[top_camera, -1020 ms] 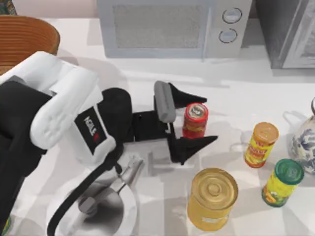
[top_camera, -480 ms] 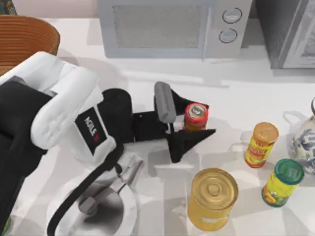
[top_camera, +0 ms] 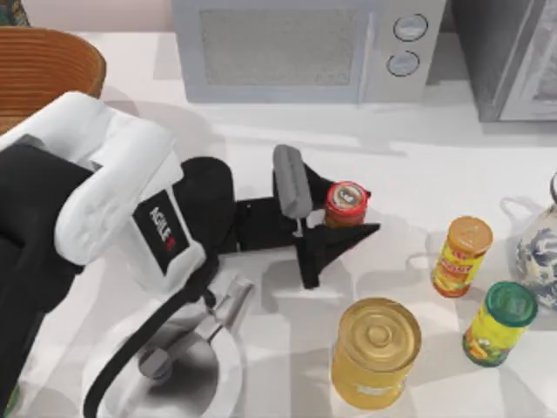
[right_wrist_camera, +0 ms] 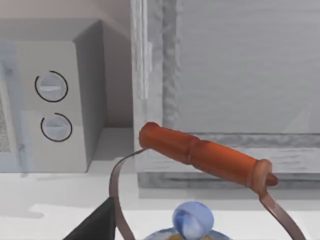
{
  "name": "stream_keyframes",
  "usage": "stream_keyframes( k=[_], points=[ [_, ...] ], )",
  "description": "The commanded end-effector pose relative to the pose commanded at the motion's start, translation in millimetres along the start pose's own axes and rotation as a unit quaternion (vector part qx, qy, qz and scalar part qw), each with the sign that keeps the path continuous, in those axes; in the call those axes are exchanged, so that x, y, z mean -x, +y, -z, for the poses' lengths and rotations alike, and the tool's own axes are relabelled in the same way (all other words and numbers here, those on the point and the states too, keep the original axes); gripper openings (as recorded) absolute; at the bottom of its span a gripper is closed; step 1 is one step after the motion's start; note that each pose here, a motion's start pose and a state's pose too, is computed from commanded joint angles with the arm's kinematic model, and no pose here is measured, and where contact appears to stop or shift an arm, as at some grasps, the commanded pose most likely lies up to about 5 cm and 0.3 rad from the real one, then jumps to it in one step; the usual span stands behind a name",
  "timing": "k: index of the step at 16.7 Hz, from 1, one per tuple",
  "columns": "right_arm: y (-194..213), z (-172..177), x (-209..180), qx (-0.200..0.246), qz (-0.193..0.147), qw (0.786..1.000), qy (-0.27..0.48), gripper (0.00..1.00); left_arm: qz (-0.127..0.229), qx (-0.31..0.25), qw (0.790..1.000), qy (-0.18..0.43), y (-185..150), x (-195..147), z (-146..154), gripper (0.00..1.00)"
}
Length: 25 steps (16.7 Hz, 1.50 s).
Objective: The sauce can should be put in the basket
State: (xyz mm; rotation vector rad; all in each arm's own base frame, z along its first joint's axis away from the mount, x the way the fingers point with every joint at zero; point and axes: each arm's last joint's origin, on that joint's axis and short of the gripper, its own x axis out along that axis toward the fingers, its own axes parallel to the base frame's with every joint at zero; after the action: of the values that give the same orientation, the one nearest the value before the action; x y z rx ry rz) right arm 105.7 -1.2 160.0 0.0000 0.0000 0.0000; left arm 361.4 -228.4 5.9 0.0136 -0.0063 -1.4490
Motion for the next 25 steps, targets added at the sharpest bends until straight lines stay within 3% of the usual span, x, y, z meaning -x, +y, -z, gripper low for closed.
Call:
stream_keyframes(
  k=[9,15,18,20,22,25],
  points=[
    [0.0,0.0,0.0,0.0,0.0,1.0,0.0,1.0,0.002,-0.003,1.0,-0.002,2.7,1.1,-3.3,0.0],
    [0.0,0.0,0.0,0.0,0.0,1.0,0.0,1.0,0.047,-0.048,0.998,-0.019,37.6,20.2,-62.6,0.0],
    [0.0,0.0,0.0,0.0,0.0,1.0,0.0,1.0,0.046,-0.07,0.996,-0.023,64.6,57.6,-108.8,0.0],
    [0.0,0.0,0.0,0.0,0.0,1.0,0.0,1.0,0.025,-0.078,0.996,-0.021,82.4,97.7,-138.7,0.0],
    [0.0,0.0,0.0,0.0,0.0,1.0,0.0,1.0,-0.016,-0.075,0.997,-0.014,96.7,149.9,-163.5,0.0],
    [0.0,0.0,0.0,0.0,0.0,1.0,0.0,1.0,-0.104,-0.056,0.993,-0.004,104.7,241.8,-191.9,0.0]
  ],
)
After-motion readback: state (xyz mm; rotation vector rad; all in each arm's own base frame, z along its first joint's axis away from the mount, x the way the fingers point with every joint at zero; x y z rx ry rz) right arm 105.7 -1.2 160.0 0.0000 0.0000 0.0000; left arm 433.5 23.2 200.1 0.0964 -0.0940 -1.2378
